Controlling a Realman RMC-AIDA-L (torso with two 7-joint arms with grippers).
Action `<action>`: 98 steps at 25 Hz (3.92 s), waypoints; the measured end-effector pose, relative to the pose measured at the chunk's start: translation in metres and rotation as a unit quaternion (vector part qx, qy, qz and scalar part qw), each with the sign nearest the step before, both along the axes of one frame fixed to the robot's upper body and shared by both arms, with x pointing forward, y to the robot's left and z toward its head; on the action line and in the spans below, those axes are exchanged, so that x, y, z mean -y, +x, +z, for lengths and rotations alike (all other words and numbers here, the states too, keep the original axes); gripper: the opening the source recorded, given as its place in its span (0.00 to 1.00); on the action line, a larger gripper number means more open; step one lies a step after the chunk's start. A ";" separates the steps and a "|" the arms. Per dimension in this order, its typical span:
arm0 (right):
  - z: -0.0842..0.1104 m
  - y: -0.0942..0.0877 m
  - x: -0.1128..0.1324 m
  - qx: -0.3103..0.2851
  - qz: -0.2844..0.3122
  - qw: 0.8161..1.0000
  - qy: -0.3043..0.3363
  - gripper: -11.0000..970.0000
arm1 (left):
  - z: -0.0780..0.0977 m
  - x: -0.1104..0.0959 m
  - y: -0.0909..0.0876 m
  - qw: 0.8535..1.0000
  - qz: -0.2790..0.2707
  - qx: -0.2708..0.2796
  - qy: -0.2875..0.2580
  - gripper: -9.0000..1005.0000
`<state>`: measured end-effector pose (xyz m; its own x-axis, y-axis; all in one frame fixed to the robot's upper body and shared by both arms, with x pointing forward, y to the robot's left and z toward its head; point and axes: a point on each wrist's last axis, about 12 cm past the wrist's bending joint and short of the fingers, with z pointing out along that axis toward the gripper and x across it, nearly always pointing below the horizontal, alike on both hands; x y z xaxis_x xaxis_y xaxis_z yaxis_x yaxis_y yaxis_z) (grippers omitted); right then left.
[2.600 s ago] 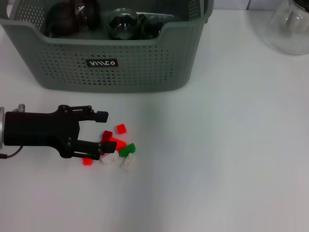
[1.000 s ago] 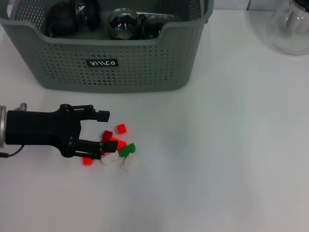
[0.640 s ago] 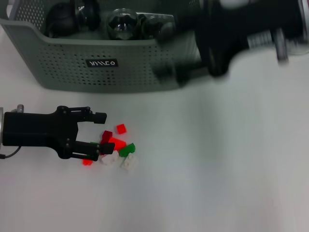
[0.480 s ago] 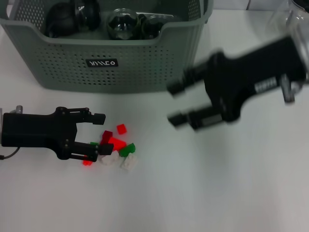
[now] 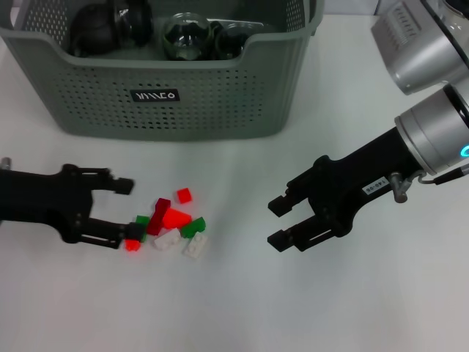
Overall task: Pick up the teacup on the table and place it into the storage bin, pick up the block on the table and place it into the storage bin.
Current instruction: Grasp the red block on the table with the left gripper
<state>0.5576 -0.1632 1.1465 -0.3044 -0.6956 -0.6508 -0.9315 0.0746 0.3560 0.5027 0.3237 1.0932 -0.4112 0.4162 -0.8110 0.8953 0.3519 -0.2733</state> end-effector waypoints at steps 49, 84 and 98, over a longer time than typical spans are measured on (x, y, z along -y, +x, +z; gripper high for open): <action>-0.031 -0.013 0.064 0.047 -0.023 0.996 0.070 0.63 | 0.039 0.145 0.020 0.876 0.175 -0.188 0.409 0.80; -0.034 -0.011 0.065 0.059 -0.029 0.995 0.071 0.62 | 0.021 0.151 0.020 0.867 0.190 -0.189 0.420 0.48; -0.034 -0.009 0.064 0.064 -0.032 0.995 0.069 0.62 | 0.022 0.151 0.022 0.868 0.193 -0.187 0.419 0.38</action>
<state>0.5489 -0.2277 1.1126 -0.2545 -0.5781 -0.7752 -0.9646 0.0938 0.2466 0.5247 0.1725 1.1155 -0.8202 0.5677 -0.0711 0.5703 0.8211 -0.0232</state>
